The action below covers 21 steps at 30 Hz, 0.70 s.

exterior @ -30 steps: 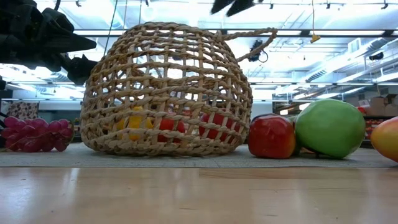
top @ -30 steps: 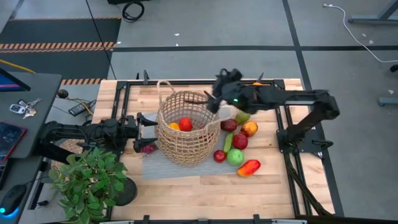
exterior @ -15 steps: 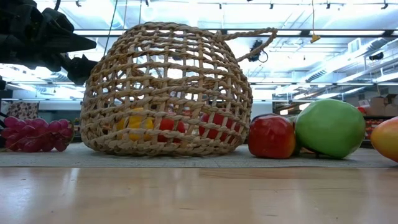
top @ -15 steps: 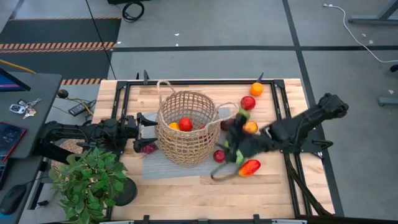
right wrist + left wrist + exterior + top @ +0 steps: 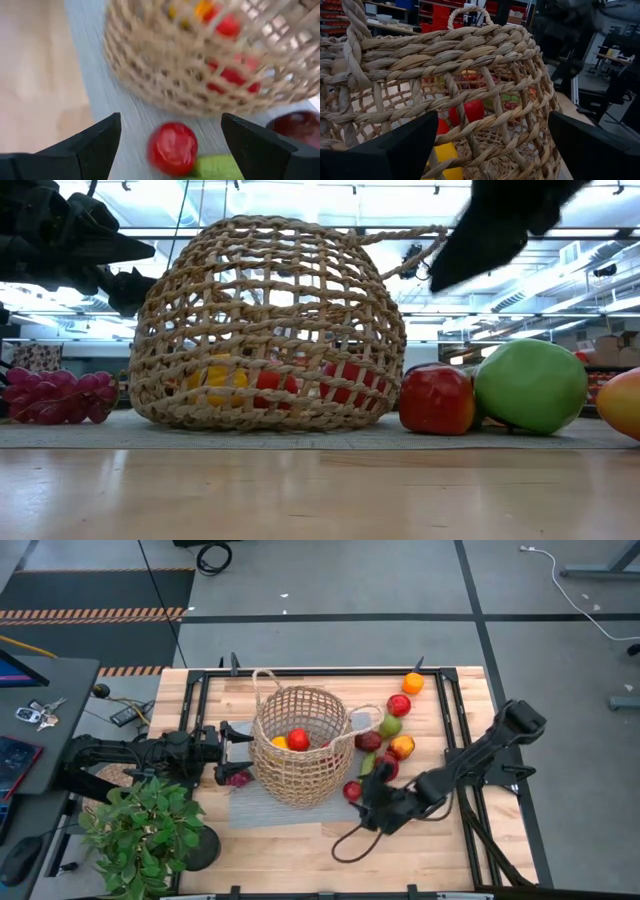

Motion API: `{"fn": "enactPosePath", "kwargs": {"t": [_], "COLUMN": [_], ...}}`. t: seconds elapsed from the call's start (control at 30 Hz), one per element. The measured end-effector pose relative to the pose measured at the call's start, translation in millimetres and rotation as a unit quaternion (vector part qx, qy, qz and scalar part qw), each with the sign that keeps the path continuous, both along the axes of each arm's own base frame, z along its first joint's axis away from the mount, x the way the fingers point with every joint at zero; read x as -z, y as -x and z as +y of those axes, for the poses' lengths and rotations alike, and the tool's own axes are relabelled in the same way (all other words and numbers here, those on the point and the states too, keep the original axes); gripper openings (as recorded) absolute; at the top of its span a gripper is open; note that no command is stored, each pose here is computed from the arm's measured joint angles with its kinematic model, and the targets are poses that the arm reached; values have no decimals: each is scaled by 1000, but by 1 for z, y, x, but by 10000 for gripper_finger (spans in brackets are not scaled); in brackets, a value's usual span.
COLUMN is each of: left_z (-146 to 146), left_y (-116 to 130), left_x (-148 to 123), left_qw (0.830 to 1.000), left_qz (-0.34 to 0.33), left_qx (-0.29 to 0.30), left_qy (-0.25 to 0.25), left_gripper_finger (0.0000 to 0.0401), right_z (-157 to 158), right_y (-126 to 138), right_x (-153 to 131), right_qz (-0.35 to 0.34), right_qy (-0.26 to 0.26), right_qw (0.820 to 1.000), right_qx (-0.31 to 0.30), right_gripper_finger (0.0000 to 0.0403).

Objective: Build produce basket
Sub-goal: Put the red apple into the brown basket

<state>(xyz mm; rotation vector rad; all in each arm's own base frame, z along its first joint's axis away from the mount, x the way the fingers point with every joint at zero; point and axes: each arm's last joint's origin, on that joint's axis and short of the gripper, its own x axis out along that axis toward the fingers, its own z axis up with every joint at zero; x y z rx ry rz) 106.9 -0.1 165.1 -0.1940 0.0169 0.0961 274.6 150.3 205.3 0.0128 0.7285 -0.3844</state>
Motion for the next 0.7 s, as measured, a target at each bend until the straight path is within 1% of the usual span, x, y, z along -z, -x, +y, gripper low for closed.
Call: {"fn": "enactPosePath", "kwargs": {"t": [0.13, 0.2, 0.33, 0.43, 0.57, 0.7], "left_z": [0, 0, 0, 0, 0, 0], "left_y": [0, 0, 0, 0, 0, 0], "left_x": [0, 0, 0, 0, 0, 0], "left_qw": [1000, 1000, 1000, 1000, 1000, 1000], "left_qz": [0, -2, -1, 0, 0, 0], "left_qx": [0, 0, 0, 0, 0, 0], "left_qy": [0, 0, 0, 0, 0, 0], "left_gripper_finger": [386, 386, 386, 386, 386, 386], "right_z": [1, -1, -13, -21, -27, -31], "right_y": [-15, -23, -33, -40, -41, -43], "right_x": [16, 27, 44, 51, 67, 71], "right_qz": [18, 31, 67, 75, 119, 132], "right_qy": [4, -13, -67, -71, -79, -84], "right_qw": [1000, 999, 995, 994, 989, 987], "right_qx": [10, 10, 25, 38, 36, 39], "right_gripper_finger": [348, 350, 363, 377, 386, 381]}}
